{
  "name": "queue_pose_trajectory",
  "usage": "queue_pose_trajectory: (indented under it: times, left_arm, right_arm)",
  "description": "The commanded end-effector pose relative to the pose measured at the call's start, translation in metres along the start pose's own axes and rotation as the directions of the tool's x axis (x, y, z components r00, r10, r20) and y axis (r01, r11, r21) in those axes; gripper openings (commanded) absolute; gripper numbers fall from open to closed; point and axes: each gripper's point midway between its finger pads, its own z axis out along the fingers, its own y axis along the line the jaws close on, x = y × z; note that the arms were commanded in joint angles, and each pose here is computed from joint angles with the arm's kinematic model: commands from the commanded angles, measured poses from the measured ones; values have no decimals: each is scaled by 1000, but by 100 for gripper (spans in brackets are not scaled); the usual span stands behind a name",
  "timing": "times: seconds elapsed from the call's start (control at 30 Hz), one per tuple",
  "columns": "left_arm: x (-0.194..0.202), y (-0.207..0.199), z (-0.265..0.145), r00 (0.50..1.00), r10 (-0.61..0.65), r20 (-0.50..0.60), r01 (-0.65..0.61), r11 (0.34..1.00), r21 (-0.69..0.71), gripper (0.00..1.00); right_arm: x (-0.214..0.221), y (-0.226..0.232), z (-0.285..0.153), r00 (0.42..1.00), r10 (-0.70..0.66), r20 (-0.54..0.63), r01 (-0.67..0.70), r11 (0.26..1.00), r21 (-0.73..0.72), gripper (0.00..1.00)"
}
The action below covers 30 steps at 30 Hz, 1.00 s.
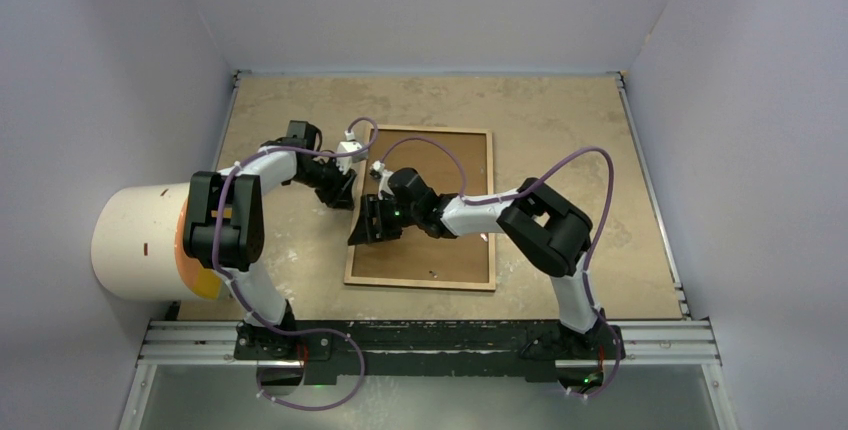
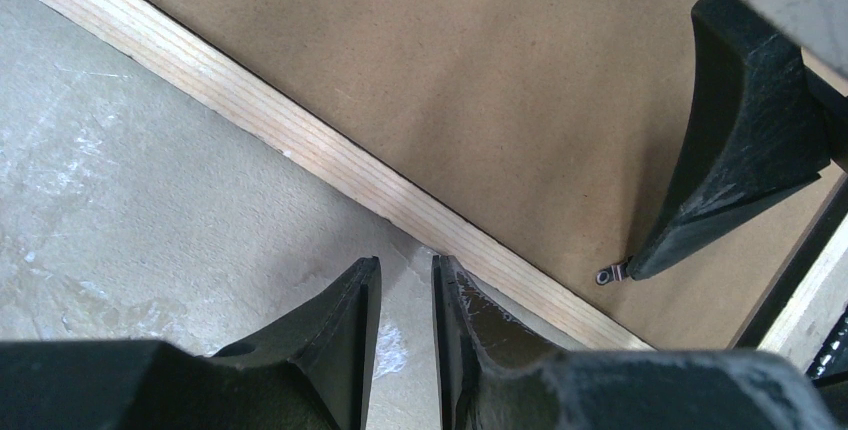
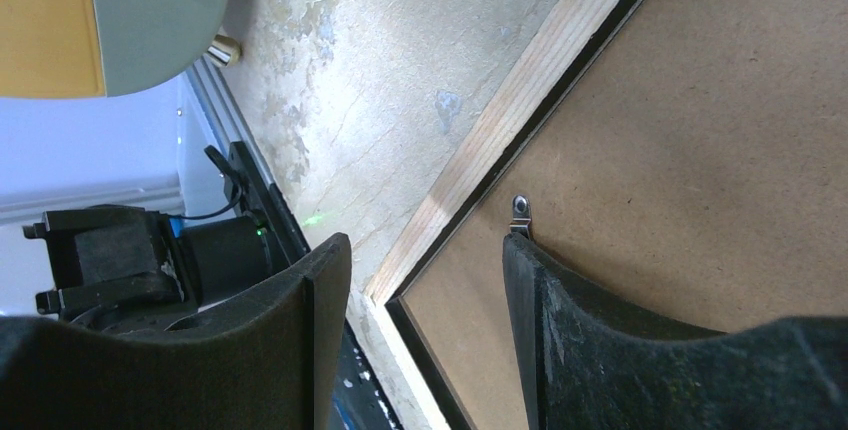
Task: Put the photo into the frame
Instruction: Install the photo frame at the center of the board.
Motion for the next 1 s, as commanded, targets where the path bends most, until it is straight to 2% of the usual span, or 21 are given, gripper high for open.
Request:
queue_pose_trajectory:
  times: [0.0,0.33,0.5,0.97]
  left_arm:
    - [-7,3,0,1000,18,25,-18,1000,-10,28]
    - [-5,3,0,999,25,20,-25,1000,-14,28]
    - [-4,2,0,1000,27,16,-27,1000,-14,27]
    - [-3,2,1,1000,19,16,-19,1000,-10,24]
  right_arm:
    - [4,-2,5,1000,9,-6,-9,1000,-4,60]
    - [7,10,2,999,25,-37,-26,999,-47,58]
    - [-13,22,-16,1000,-21,20,22,999,-42,57]
    - [-11,-14,-8,999,-35,26,33,998,49,55]
